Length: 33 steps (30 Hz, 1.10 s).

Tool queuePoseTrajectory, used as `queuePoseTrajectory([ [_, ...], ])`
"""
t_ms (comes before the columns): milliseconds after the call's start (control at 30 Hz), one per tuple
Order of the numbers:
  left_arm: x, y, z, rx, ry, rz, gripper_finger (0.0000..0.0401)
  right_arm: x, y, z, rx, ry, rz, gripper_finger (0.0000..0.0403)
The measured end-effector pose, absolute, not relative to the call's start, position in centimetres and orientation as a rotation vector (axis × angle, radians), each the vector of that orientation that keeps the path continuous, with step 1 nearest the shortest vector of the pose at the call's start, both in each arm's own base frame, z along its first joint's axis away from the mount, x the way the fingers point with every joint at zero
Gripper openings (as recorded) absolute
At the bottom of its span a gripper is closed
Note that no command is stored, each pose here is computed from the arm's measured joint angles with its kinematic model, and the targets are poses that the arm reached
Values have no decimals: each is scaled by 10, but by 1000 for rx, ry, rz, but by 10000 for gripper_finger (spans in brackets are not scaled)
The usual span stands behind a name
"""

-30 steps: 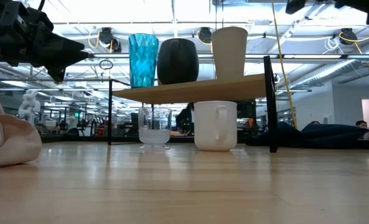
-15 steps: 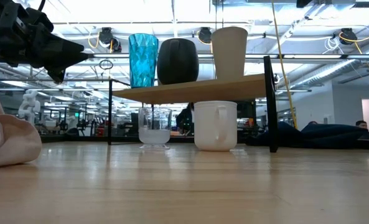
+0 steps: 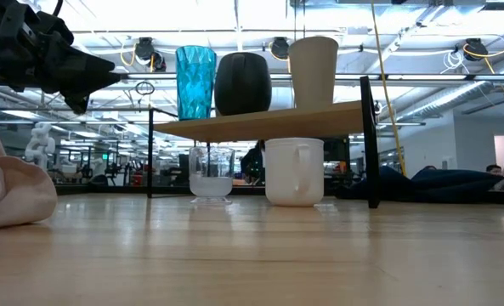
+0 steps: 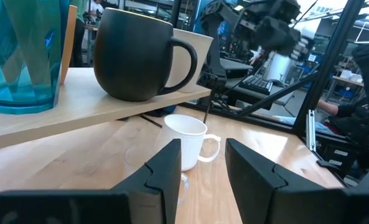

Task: Stack small to large cups/mugs on shelf
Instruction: Put the white mug on the shelf

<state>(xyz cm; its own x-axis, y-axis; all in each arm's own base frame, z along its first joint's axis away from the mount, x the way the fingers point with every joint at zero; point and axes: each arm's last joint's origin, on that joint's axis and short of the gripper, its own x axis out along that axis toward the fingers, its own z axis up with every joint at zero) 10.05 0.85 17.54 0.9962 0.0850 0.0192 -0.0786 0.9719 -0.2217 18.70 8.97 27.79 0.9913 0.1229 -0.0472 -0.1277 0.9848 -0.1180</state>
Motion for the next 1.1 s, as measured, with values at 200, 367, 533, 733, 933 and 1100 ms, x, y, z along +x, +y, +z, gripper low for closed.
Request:
queuePoseTrajectory([
  [200,101,8,175,-230,-28,82,124,203,114,261,-205,129,-82,77],
  [367,101,8,174,-240,-18,71,124,214,132,248,-195,97,-204,77],
  [533,101,7,174,-248,-14,29,124,226,143,226,-275,104,-434,77],
  [733,101,7,174,-250,-13,28,124,239,151,197,-337,139,-563,77],
  [933,101,7,175,-253,-14,29,124,247,157,176,-374,170,-639,77],
  [1100,101,7,175,-271,-15,29,124,261,169,164,-424,198,-675,77],
])
